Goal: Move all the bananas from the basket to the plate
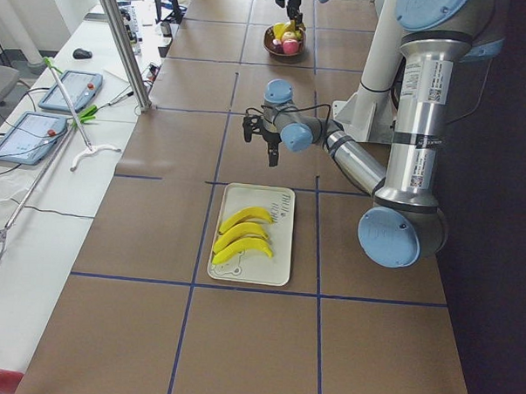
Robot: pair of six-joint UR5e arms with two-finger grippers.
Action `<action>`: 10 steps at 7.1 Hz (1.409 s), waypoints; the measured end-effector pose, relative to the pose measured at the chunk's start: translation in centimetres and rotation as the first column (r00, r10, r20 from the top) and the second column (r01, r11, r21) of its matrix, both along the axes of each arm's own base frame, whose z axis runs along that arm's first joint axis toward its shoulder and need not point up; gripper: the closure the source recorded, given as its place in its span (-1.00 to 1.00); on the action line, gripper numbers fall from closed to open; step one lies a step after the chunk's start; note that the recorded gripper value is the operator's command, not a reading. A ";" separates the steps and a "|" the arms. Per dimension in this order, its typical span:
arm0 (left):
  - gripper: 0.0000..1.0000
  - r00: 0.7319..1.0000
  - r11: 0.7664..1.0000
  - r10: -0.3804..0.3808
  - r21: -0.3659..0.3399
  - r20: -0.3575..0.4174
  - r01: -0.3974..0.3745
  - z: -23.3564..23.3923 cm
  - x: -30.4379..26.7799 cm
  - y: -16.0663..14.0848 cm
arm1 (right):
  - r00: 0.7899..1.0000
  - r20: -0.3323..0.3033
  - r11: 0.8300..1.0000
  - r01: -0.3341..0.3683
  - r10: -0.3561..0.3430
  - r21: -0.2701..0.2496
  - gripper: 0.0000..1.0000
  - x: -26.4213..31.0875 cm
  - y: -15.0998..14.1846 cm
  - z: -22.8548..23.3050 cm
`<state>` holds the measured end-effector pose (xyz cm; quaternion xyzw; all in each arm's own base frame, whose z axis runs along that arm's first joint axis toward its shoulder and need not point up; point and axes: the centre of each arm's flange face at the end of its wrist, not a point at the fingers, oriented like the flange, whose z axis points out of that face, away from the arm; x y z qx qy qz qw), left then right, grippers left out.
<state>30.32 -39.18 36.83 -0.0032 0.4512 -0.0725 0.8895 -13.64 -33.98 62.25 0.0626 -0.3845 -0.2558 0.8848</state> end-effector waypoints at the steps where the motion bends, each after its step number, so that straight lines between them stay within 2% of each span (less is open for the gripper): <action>1: -1.00 1.000 1.000 0.000 0.000 0.000 0.000 0.0 0.0 0.0 | 1.000 0.001 1.000 0.000 0.000 0.004 0.69 0.0 0.0 -0.1; 3: -1.00 1.000 1.000 0.000 -0.001 0.001 0.000 0.0 0.0 0.0 | 1.000 0.011 1.000 -0.018 0.017 0.020 0.73 0.4 -0.5 -0.8; 5: -1.00 1.000 1.000 0.000 0.002 -0.002 0.000 -0.1 0.0 0.0 | 0.997 0.024 0.996 -0.074 0.073 0.040 0.79 2.3 -1.6 -1.9; 8: -1.00 0.999 1.000 0.001 0.028 -0.038 0.000 -2.3 1.6 -0.3 | 0.982 0.094 0.981 -0.170 0.161 0.092 0.80 2.9 -5.2 -7.1; 10: -1.00 0.997 0.999 -0.041 0.028 -0.060 0.043 -4.7 4.0 0.1 | 0.957 0.178 0.969 -0.242 0.230 0.049 0.83 -0.6 -9.0 -13.0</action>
